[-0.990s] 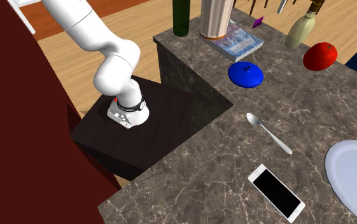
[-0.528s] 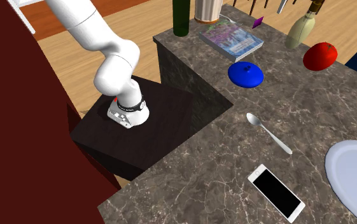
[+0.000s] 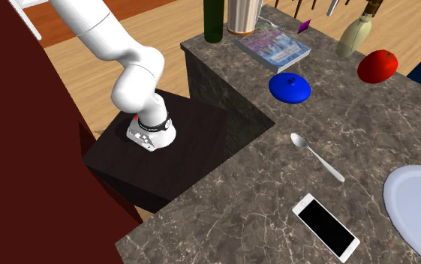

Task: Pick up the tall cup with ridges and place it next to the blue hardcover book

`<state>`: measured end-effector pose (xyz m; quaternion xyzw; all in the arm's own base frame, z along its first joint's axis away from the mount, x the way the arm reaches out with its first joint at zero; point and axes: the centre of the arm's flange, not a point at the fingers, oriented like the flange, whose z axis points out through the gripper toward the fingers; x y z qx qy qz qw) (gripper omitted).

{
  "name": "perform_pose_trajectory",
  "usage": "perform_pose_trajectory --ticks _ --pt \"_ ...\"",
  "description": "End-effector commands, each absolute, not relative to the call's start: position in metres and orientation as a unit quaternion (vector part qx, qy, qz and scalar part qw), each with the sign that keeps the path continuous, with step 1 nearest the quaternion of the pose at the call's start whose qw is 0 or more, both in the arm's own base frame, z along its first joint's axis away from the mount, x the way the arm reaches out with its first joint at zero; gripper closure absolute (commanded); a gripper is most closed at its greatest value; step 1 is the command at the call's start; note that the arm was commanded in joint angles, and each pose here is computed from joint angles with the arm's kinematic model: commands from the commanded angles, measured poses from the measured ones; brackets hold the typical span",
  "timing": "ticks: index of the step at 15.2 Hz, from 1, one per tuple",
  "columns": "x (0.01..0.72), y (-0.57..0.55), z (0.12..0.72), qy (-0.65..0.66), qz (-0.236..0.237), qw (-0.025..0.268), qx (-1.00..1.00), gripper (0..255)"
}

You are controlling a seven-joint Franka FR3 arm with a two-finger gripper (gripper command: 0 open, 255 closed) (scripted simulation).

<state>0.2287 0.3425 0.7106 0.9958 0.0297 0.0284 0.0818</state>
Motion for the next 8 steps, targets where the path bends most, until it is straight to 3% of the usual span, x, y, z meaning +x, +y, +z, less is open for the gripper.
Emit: perform_pose_trajectory --ticks 1,8 --pt "0.229 0.342 0.700 0.030 0.029 0.082 0.996 255" --pt "0.229 0.342 0.663 0.030 0.029 0.082 0.996 255"
